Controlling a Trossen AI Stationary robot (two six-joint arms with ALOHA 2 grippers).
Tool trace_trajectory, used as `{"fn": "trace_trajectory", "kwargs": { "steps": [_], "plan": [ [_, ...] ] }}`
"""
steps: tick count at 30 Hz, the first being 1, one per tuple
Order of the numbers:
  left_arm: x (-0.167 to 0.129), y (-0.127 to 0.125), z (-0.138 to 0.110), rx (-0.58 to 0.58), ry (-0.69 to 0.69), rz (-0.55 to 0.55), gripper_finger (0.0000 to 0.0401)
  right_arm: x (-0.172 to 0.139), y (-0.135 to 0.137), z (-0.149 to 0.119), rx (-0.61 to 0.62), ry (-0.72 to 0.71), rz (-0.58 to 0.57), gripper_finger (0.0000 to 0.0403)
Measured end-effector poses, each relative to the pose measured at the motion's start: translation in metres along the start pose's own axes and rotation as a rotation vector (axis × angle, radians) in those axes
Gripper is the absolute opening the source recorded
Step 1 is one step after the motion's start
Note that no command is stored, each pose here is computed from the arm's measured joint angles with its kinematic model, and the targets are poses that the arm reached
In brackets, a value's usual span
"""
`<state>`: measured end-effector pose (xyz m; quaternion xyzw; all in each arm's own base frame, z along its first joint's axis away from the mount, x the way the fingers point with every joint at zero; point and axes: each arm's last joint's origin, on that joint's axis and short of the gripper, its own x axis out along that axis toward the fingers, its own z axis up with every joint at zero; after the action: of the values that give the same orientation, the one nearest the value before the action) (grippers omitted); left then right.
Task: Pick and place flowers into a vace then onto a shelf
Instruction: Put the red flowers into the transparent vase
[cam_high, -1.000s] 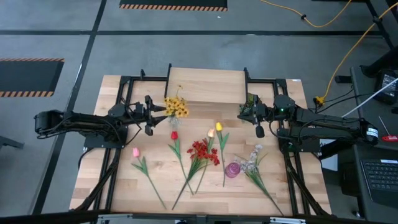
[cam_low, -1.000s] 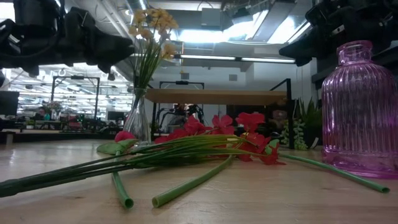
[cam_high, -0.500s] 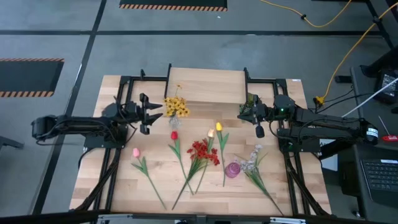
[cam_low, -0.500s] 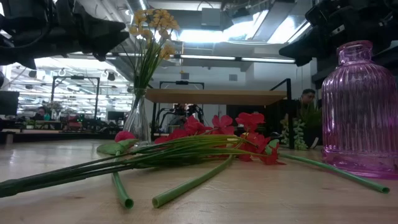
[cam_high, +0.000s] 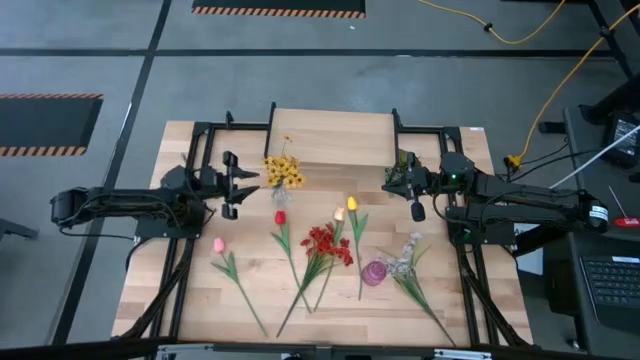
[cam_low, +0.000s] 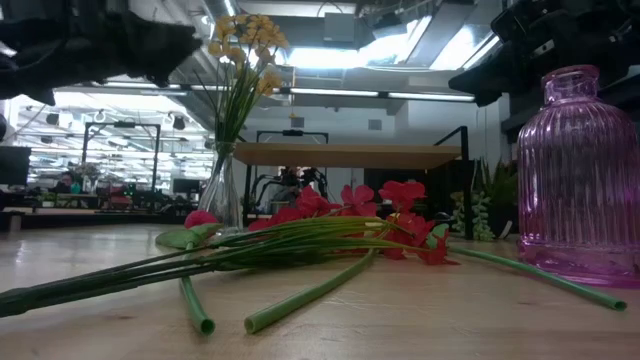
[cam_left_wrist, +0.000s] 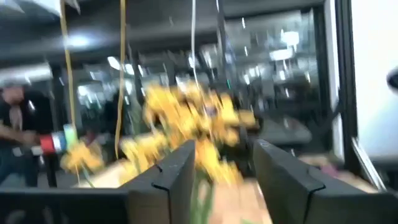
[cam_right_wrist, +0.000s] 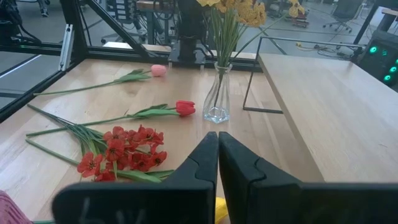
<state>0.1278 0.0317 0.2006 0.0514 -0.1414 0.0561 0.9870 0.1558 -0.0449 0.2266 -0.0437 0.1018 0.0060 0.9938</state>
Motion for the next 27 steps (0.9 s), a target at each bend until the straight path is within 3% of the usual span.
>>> {"fn": "trace_trajectory", "kwargs": {
  "steps": [3,9,13,22,27],
  "plan": [
    [0.009,-0.004,0.007,0.03,0.027,-0.011,0.0108,0.0,0.0,0.0,-0.001,-0.002,-0.001,0.0018],
    [0.024,-0.026,0.034,0.081,-0.06,-0.261,0.0027,0.0,0.0,0.002,-0.007,-0.015,-0.003,0.0018],
    [0.032,-0.042,0.042,0.11,-0.049,-0.329,0.0004,0.0,0.0,0.002,-0.006,-0.016,-0.002,0.0018],
    [0.056,-0.079,0.031,0.012,0.13,-0.258,0.0002,0.0,0.0,0.002,0.082,-0.015,0.0,0.0018],
    [0.076,-0.11,0.023,0.039,0.244,-0.179,0.0002,0.001,0.005,0.002,0.092,-0.017,0.03,0.0018]
  ]
}}
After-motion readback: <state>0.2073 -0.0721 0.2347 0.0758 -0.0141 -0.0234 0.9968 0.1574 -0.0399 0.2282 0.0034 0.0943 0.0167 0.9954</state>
